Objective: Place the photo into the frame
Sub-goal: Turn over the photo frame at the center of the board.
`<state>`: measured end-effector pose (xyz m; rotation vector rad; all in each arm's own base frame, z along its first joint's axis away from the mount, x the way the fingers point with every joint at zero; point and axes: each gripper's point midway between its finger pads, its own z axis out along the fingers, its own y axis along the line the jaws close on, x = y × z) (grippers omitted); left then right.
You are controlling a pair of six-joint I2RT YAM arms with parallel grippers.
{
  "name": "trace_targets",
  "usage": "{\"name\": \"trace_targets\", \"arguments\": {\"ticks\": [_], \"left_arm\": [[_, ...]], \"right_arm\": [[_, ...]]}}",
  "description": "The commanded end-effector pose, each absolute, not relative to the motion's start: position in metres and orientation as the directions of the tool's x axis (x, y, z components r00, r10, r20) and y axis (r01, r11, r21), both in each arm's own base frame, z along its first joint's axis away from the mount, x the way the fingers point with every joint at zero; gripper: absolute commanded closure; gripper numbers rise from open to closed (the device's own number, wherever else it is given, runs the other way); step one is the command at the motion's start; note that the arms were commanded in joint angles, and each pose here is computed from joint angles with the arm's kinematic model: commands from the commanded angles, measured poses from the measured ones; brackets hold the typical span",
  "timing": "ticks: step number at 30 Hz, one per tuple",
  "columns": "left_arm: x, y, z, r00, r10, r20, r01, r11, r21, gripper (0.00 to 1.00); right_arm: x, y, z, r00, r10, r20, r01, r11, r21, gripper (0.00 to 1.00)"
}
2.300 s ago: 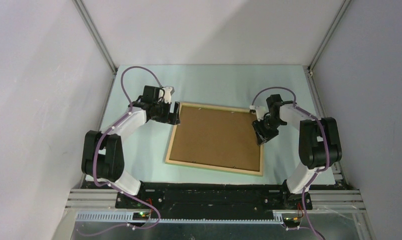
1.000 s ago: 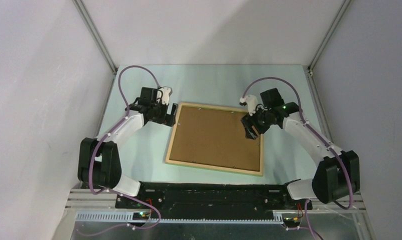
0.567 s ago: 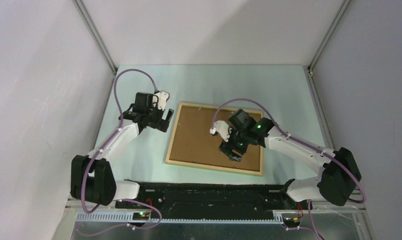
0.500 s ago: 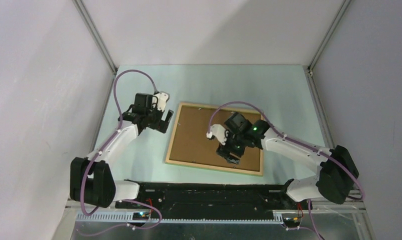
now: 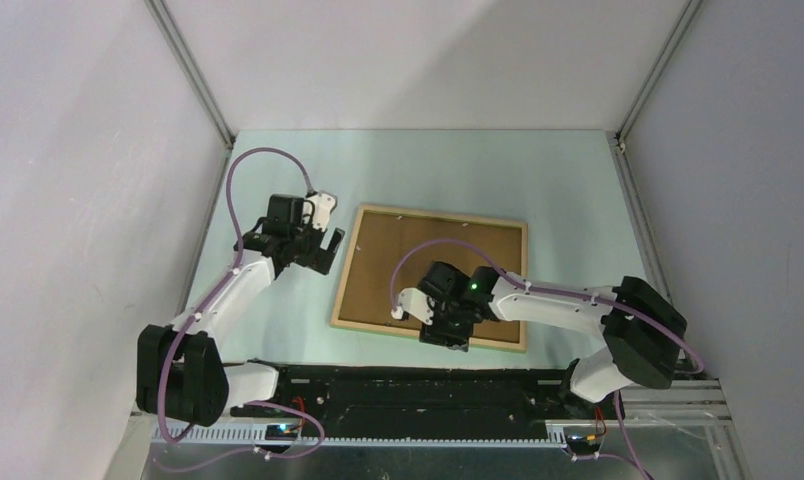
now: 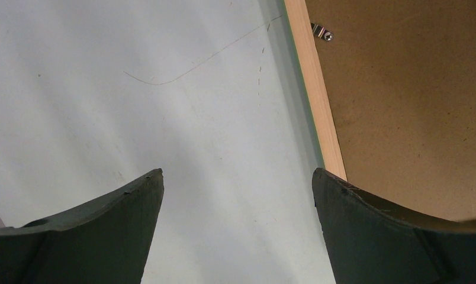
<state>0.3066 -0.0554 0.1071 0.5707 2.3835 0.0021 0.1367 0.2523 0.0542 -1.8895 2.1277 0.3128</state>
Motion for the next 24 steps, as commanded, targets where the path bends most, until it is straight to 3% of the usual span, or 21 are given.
{"name": "trace_targets", "arguments": {"ticks": [1,14,24], "left_arm": [[0.309,-0.052,0.115,-0.663,0.386,-0.642,0.374,0.913,0.162,0.0],[0.31,-0.052,0.114,-0.67,0.385,-0.635,0.375,0.913,0.159,0.0],[0.31,-0.052,0.116,-0.665,0.386,-0.64,0.375,0.913,0.162,0.0]], "right_arm": [[0.147,0.262,0.048,-0.095,-0.931,-0.354,-0.988,0.131,-0.081,0.38],[0.151,0.262,0.022,-0.122,-0.949,-0.291,-0.982,0.157,-0.101,0.52],[0.17,0.25,0.018,-0.143,-0.954,-0.263,-0.969,0.189,-0.156,0.8]]}}
